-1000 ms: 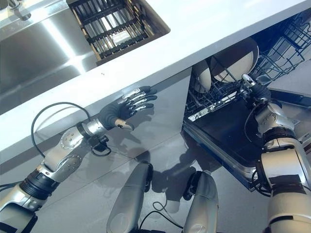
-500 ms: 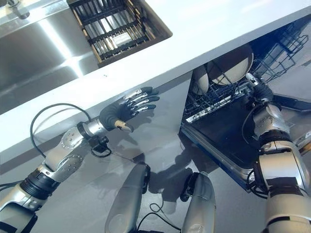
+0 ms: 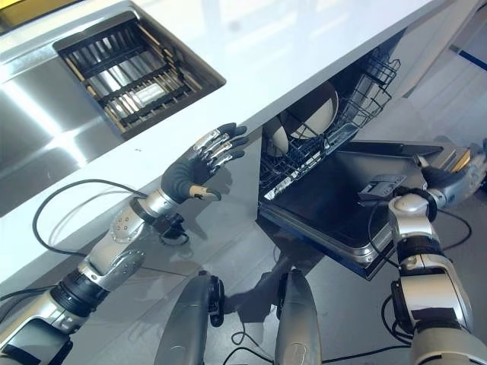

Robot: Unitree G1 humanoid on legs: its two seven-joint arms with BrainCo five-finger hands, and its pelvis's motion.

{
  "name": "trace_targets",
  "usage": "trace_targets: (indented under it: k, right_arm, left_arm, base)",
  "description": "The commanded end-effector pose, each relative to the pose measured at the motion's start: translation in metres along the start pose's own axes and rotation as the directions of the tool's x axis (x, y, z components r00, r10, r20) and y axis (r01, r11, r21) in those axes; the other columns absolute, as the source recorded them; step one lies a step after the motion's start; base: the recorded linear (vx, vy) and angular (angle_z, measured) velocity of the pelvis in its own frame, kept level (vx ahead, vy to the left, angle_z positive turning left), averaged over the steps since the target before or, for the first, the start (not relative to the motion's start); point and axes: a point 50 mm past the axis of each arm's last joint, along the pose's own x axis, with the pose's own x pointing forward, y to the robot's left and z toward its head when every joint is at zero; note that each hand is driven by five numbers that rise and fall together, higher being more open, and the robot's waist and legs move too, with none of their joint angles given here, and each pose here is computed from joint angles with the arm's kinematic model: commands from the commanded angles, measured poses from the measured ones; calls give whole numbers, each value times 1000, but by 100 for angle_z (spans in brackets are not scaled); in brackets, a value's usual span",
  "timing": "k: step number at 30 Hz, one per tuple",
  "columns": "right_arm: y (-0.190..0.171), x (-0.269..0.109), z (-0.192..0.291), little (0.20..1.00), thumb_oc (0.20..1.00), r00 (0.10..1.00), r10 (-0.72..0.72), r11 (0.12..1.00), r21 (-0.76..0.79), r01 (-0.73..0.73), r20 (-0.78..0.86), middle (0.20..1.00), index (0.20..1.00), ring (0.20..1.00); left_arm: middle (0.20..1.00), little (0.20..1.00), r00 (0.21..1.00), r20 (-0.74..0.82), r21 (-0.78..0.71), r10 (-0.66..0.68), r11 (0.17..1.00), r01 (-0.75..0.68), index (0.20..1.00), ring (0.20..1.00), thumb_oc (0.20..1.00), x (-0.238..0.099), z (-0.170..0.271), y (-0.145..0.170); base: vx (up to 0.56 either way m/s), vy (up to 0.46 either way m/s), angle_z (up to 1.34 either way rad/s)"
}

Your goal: Pick up plates and place into dishwasher.

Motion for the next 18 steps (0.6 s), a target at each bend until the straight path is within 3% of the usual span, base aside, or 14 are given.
trace_targets:
  k: [1, 5, 11, 15, 18]
  right_arm:
    - [-18, 15, -24, 1000, 1000, 990, 7, 999, 46, -1, -142, 1000, 1000, 1000]
    - [-17, 2, -75, 1000, 1000, 892, 193, 980, 122, -156, -409, 1000, 1000, 1000]
    - [1, -29, -107, 1000, 1000, 675, 474, 880, 334, -339, -565, 1000, 1000, 1000]
    - [30, -46, -89, 1000, 1000, 535, 716, 692, 556, -461, -448, 1000, 1000, 1000]
    - [52, -55, -57, 1000, 1000, 410, 870, 472, 699, -538, -273, 1000, 1000, 1000]
  left_arm:
    - [1000, 1000, 990, 141, -28, -31, 999, 35, 1000, 1000, 1000, 10, 12, -16]
    - [1000, 1000, 989, 141, -32, -49, 998, 54, 1000, 1000, 1000, 13, 13, -20]
    - [1000, 1000, 987, 134, -35, -85, 995, 90, 1000, 1000, 1000, 18, 15, -25]
    - [1000, 1000, 987, 118, -38, -112, 992, 117, 1000, 1000, 1000, 21, 16, -25]
    - [1000, 1000, 987, 103, -38, -125, 991, 130, 1000, 1000, 1000, 23, 19, -22]
  base:
    - [-53, -11, -3]
    - [-37, -38, -4]
    - [-2, -59, 0]
    - [26, -81, 4]
    - [6, -84, 2]
